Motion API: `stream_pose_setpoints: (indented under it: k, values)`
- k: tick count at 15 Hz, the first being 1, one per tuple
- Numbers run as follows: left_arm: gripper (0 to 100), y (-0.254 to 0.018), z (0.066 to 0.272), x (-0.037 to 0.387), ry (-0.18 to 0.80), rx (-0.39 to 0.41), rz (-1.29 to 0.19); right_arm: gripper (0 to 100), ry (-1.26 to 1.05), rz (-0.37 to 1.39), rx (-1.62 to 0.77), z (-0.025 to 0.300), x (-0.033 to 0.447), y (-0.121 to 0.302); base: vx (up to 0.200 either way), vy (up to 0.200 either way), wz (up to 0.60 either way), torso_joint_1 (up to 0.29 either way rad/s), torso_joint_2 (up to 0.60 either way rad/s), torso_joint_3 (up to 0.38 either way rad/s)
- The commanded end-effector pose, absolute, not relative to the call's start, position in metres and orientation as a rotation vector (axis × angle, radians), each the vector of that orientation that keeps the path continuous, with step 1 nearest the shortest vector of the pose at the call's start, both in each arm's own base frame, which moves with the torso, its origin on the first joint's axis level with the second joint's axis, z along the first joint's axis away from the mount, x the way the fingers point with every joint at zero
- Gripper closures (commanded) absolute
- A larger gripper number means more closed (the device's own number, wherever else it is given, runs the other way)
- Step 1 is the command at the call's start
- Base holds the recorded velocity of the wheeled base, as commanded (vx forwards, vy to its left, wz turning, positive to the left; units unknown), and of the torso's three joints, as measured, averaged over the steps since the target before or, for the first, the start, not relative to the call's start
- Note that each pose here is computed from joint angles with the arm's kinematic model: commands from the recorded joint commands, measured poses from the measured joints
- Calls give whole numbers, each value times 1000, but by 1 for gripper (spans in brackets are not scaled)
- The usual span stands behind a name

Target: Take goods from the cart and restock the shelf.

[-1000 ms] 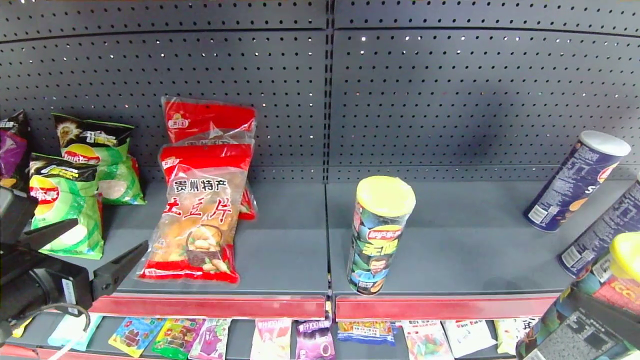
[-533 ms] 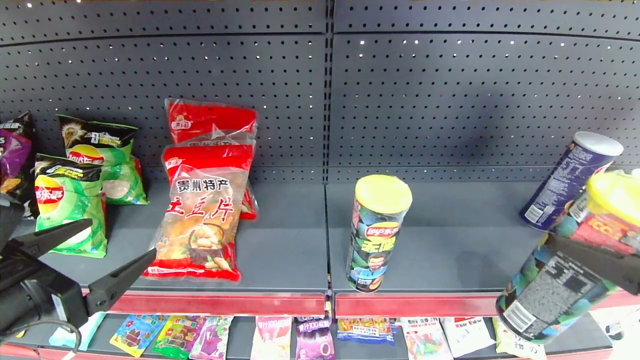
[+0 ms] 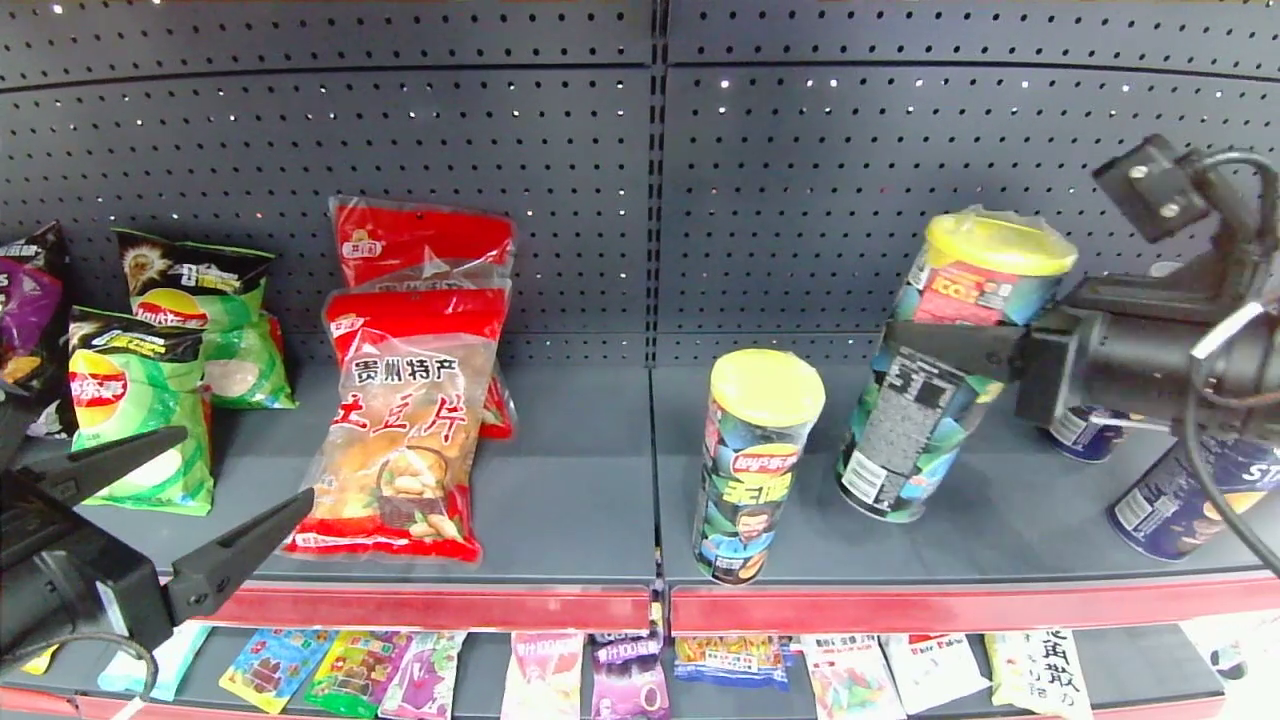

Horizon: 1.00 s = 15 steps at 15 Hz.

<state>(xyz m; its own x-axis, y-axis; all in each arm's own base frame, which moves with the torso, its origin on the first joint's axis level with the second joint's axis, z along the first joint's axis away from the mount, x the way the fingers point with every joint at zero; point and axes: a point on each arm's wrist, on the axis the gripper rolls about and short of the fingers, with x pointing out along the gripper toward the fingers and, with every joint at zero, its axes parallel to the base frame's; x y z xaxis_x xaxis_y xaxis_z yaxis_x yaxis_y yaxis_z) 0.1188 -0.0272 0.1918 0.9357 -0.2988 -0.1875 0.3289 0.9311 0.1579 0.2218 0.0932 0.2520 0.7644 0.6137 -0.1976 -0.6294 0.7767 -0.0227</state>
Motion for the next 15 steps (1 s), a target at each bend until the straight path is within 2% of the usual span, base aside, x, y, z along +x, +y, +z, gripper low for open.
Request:
stream_pose_setpoints:
  k: [1,8,12,15]
  values:
    - [0,-28,193,121,165,190,-327,100,220,688,-90,229,271,110,0,0,0,0,0,0]
    - [0,-31,195,122,157,191,-345,100,193,748,-124,221,332,135,0,0,0,0,0,0]
    - [0,-33,202,120,235,191,-386,100,190,769,-134,213,350,149,0,0,0,0,0,0]
    - [0,-33,205,122,243,187,-408,100,195,784,-136,207,359,159,0,0,0,0,0,0]
